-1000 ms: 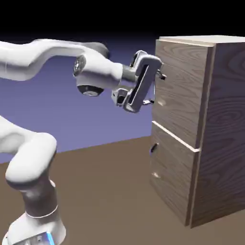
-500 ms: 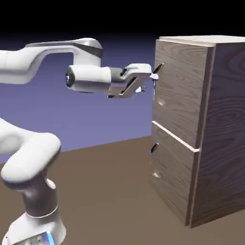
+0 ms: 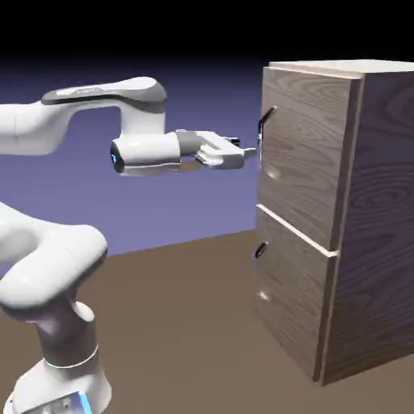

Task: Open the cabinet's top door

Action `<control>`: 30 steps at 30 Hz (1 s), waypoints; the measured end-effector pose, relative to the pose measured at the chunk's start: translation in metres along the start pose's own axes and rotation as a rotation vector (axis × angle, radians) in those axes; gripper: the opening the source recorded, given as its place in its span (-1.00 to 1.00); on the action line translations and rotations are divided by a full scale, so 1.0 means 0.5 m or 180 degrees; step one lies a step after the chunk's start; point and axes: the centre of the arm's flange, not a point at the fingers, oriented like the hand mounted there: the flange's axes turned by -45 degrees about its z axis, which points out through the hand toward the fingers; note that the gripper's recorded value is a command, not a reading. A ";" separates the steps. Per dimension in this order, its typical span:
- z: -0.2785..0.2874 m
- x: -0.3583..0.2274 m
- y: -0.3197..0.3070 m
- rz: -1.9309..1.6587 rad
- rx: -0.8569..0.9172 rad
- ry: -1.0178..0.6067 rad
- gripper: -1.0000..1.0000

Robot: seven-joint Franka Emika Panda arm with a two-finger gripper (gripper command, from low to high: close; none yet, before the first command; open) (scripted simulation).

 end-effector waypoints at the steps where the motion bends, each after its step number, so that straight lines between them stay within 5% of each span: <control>1: 0.019 0.000 -0.001 0.0002 -0.0001 0.0000 0.00; 2: 0.041 0.001 -0.002 0.0007 -0.0002 -0.0001 0.00; 3: 0.041 0.001 -0.002 0.0007 -0.0002 -0.0001 -1.00; 30: -0.178 0.002 -0.264 0.0007 -0.2013 -0.0004 -1.00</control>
